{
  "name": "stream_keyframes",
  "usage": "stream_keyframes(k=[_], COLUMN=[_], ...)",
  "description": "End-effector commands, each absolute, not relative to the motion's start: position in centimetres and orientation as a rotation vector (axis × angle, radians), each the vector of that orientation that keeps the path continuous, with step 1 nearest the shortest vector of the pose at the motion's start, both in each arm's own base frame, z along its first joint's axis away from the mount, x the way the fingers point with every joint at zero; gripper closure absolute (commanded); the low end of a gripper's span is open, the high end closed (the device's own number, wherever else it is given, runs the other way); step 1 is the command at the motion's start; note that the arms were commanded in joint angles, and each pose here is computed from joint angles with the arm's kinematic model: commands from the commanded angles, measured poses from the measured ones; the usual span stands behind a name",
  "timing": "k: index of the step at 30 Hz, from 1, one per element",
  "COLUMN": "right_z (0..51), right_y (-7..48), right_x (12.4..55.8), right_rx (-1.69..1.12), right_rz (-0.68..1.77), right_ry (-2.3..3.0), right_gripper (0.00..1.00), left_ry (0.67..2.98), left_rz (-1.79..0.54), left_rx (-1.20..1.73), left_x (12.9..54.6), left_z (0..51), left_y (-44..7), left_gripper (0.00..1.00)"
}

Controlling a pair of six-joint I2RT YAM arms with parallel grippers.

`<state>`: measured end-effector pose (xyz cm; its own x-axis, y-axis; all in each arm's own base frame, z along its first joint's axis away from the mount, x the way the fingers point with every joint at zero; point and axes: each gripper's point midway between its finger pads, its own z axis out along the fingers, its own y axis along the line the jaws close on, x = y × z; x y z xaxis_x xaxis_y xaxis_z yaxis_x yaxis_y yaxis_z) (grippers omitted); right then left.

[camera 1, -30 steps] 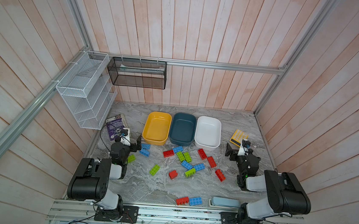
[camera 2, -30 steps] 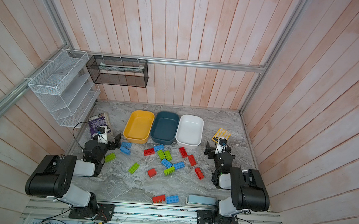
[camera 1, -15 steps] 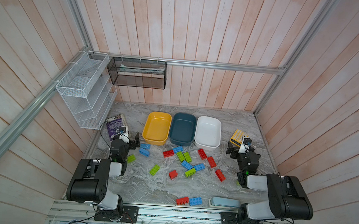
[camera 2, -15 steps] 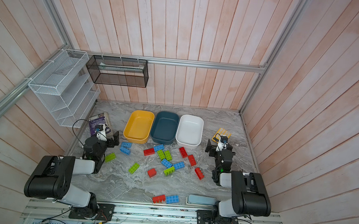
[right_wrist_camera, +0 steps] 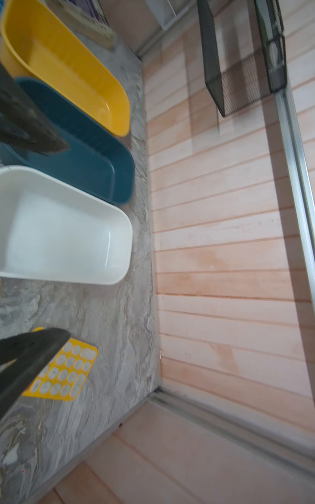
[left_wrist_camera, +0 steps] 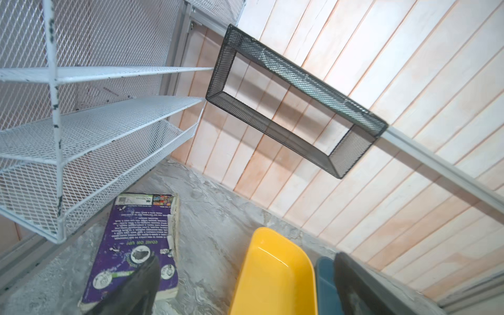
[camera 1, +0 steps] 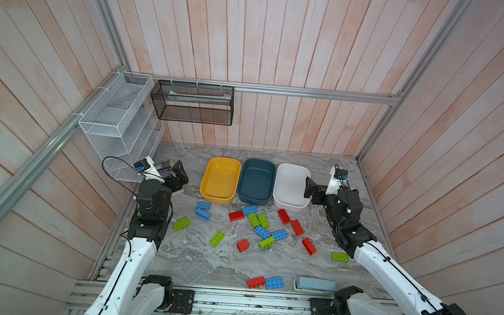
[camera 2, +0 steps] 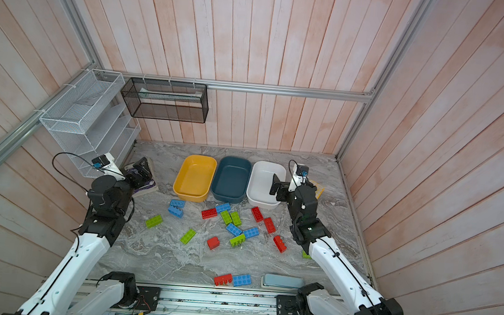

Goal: Sort the legos into containers by color
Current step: 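Reach right gripper over small red 2x2 brick while left arm lifts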

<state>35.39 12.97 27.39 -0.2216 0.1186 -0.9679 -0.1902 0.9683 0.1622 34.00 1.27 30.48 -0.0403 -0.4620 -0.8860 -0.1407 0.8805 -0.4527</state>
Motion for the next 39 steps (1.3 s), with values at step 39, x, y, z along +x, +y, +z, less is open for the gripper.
stream_keyframes(k=[39], right_z=[3.9], right_y=[36.4], right_x=[18.4], right_rx=[-0.896], right_rz=[0.419], right_ry=[2.480], right_gripper=[0.27], left_ry=[1.833], left_rz=[-0.420], left_rx=[-0.374], left_x=[26.8], left_z=[26.1], left_y=[-2.4], left_gripper=[0.00])
